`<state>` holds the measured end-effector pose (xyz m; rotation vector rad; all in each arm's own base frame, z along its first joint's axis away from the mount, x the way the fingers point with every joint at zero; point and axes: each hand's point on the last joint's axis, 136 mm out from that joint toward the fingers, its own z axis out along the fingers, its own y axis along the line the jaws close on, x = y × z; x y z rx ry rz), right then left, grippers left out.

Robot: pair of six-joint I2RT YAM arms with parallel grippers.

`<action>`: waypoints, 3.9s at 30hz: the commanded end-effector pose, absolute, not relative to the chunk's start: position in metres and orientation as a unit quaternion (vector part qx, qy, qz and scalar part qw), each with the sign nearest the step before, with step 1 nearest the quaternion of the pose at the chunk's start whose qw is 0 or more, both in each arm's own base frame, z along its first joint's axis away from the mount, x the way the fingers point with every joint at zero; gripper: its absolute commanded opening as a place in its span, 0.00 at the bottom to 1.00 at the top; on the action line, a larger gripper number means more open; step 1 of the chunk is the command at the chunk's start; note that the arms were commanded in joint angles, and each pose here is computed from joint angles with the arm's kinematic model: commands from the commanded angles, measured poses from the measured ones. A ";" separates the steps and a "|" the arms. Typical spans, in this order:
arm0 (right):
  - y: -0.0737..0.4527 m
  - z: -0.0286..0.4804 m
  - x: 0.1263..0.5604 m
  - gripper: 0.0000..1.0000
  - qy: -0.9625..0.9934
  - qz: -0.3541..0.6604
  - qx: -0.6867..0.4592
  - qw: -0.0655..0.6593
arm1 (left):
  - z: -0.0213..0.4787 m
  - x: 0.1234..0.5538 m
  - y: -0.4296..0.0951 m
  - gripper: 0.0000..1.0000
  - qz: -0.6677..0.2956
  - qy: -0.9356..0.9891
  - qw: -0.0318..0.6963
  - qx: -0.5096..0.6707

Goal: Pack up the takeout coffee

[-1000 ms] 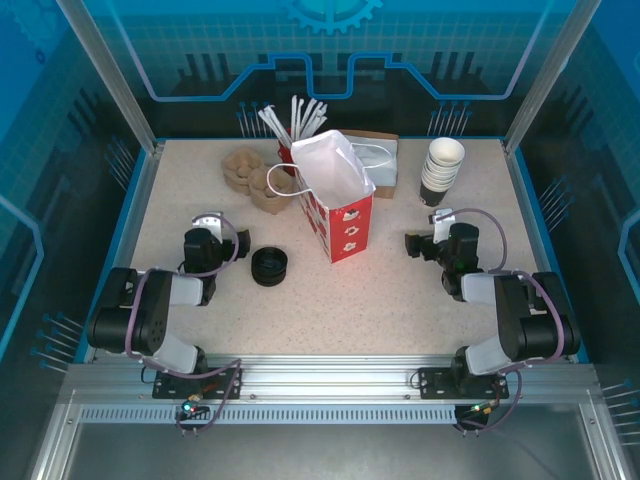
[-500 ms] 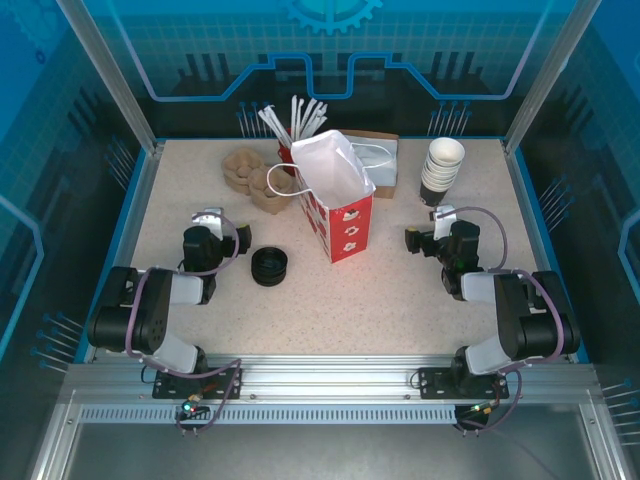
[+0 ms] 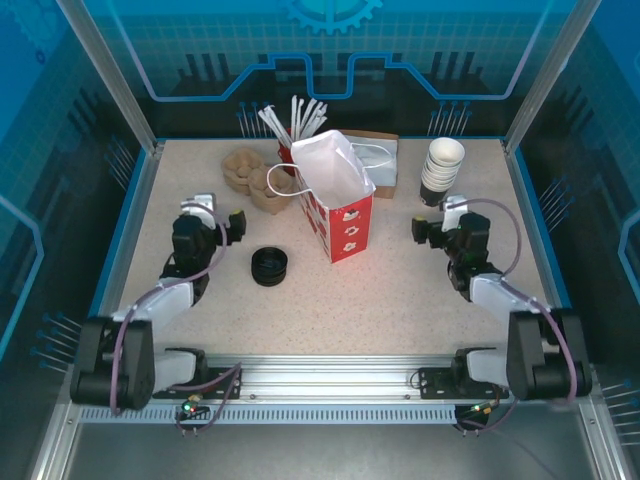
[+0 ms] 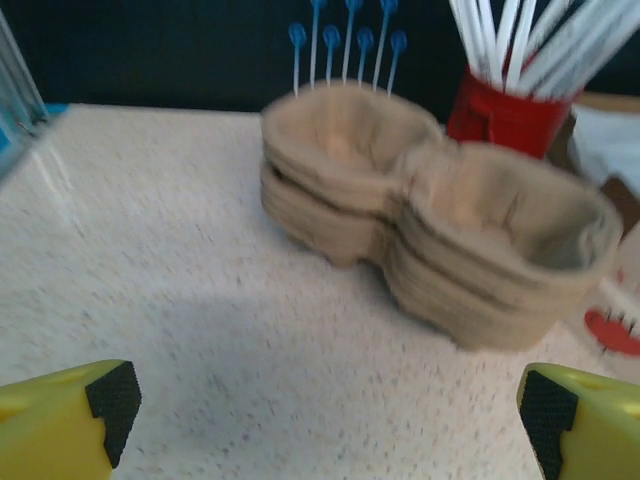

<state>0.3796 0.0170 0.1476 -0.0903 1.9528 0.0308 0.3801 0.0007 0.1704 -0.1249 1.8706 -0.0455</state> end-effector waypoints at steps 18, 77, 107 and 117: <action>-0.006 0.307 0.370 0.93 0.877 0.180 0.198 0.399 | 0.290 0.287 0.018 0.99 -0.059 0.849 0.465 -0.245; -0.037 0.223 0.509 0.18 0.936 0.037 0.208 0.281 | 0.258 0.311 -0.013 0.99 -0.098 0.905 0.373 -0.178; -0.018 0.385 0.451 0.00 0.885 0.093 0.187 0.416 | 0.297 0.290 -0.016 0.99 -0.111 0.896 0.395 -0.168; -0.003 0.419 0.382 0.00 0.881 0.115 0.161 0.431 | 0.304 0.274 -0.026 0.99 -0.140 0.896 0.393 -0.154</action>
